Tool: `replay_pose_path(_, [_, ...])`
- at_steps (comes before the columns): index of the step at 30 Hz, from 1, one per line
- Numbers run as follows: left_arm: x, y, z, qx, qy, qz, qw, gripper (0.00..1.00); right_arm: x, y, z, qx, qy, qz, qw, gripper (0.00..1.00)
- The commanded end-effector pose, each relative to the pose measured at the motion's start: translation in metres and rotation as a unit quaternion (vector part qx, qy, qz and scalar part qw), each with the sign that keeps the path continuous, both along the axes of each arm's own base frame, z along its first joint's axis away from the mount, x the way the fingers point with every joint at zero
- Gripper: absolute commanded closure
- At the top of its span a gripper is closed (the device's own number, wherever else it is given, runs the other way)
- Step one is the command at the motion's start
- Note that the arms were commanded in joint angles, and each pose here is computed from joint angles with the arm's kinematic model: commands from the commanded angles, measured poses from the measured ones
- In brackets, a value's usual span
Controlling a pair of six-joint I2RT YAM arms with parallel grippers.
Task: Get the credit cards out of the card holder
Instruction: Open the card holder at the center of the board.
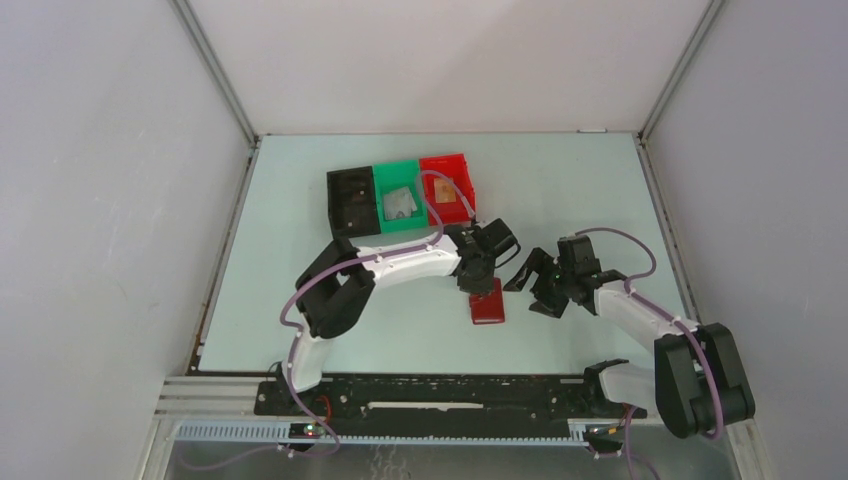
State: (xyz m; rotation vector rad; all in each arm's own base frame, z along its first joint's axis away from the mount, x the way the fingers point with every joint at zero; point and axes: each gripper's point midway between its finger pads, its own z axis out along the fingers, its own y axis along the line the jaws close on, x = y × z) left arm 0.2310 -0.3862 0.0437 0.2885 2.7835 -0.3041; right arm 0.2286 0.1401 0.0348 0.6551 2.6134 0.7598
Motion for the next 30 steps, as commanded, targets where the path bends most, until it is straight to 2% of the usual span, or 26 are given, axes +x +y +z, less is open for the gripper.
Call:
replay_pose_path(1, [-0.007, 0.002, 0.015, -0.007, 0.001, -0.012, 1.000, 0.97, -0.016, -0.006, -0.011, -0.017, 0.026, -0.002, 1.000, 0.06])
replay_pose_path(6, [-0.006, 0.005, 0.017, -0.031, 0.010, -0.009, 0.999, 1.00, -0.019, -0.008, -0.009, -0.021, 0.024, -0.002, 0.999, 0.06])
replay_pose_path(14, [-0.003, 0.006, 0.047, -0.103, -0.001, -0.018, 0.995, 1.00, -0.018, -0.010, -0.004, -0.022, 0.017, -0.008, 1.000, 0.06])
replay_pose_path(22, [-0.002, 0.011, 0.065, -0.119, -0.024, -0.047, 0.991, 1.00, -0.017, -0.012, -0.002, -0.026, 0.012, -0.013, 1.000, 0.06])
replay_pose_path(23, [-0.003, 0.012, 0.063, -0.116, -0.025, -0.049, 0.992, 0.94, -0.018, -0.012, -0.002, -0.026, 0.012, -0.013, 0.999, 0.06])
replay_pose_path(26, [-0.001, 0.021, 0.054, -0.090, -0.032, -0.048, 0.994, 0.57, -0.017, -0.012, -0.003, -0.026, 0.012, -0.011, 1.000, 0.06])
replay_pose_path(27, [0.001, 0.025, 0.050, -0.075, -0.038, -0.045, 0.995, 0.51, -0.017, -0.011, -0.003, -0.026, 0.012, -0.010, 1.000, 0.06])
replay_pose_path(30, [0.005, 0.040, 0.044, -0.028, -0.058, -0.035, 0.997, 0.47, -0.017, -0.011, -0.004, -0.025, 0.013, -0.009, 1.000, 0.06])
